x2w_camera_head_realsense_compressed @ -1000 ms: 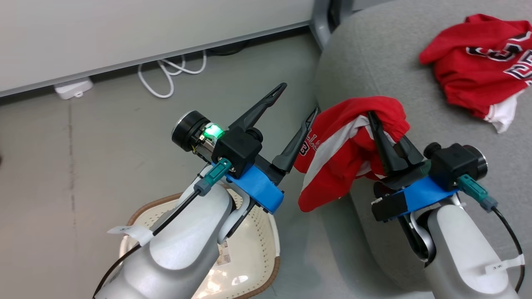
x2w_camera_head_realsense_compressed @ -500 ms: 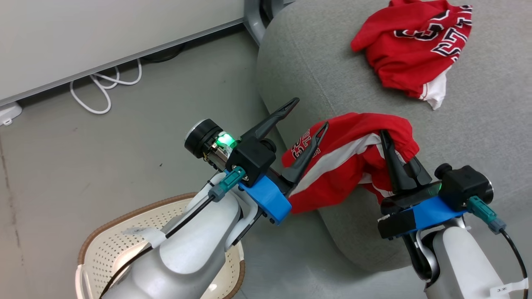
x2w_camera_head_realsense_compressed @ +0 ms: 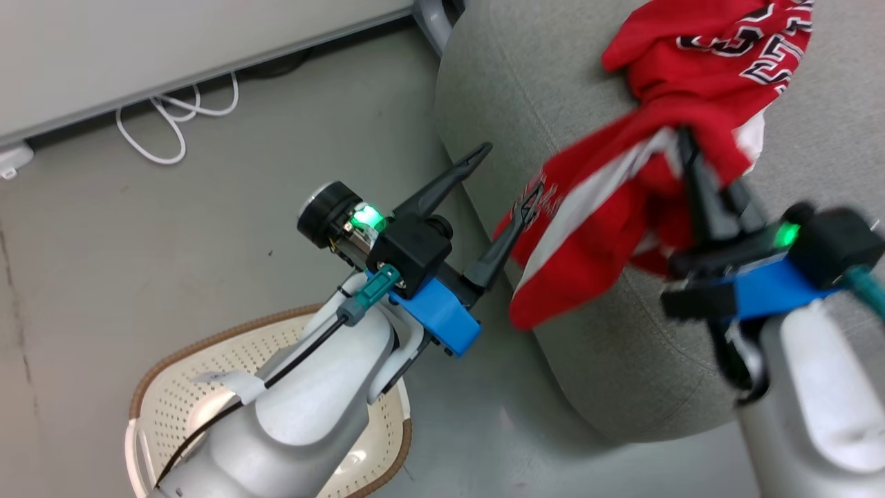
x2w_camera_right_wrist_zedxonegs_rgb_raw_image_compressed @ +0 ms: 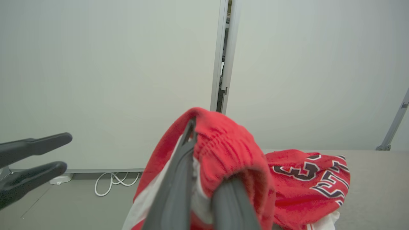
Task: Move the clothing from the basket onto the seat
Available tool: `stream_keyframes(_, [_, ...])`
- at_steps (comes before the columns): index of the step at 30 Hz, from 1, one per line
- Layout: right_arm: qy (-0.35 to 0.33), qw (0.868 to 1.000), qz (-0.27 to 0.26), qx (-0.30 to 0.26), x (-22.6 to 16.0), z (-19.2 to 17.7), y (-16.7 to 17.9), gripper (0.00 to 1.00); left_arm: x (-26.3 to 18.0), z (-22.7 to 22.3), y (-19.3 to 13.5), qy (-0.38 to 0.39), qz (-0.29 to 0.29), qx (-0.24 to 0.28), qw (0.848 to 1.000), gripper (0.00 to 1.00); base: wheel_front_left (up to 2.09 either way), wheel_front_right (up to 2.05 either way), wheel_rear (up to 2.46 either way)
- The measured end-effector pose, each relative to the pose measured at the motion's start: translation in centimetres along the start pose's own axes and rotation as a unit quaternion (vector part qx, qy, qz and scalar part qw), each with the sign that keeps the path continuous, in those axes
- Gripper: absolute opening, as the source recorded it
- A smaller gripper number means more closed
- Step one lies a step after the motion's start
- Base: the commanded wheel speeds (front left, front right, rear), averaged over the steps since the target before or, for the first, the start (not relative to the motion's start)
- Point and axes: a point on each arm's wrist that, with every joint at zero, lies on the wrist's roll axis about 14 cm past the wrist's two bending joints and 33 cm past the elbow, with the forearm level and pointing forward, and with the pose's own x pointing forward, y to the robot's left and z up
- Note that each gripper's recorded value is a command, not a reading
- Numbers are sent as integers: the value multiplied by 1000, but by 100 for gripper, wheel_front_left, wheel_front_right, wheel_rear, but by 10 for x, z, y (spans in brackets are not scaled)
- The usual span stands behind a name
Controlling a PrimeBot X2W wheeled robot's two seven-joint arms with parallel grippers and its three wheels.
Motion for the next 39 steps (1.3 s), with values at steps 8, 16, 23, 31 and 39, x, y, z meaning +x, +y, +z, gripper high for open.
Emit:
stream_keyframes(8, [-142, 986, -30, -83, 85, 85, -48, 0, 1, -28, 44, 7, 19, 4, 1000, 100, 0, 0, 0])
stream_keyframes(16, [-191, 962, -91, -170, 134, 111, -112, 0, -2, -76, 83, 22, 45, -14, 999, 100, 0, 0, 0])
stream_keyframes(23, [-62, 969, -152, -184, 145, 15, -178, 0, -11, -125, 100, 41, 60, -47, 996, 100, 0, 0, 0])
stream_keyframes(31, [115, 969, -174, -130, 114, -126, -185, 0, -22, -152, 111, 60, 70, -56, 994, 100, 0, 0, 0])
stream_keyframes(39, [137, 970, -180, -93, 98, -145, -174, 100, -21, -145, 111, 60, 69, -46, 995, 100, 0, 0, 0])
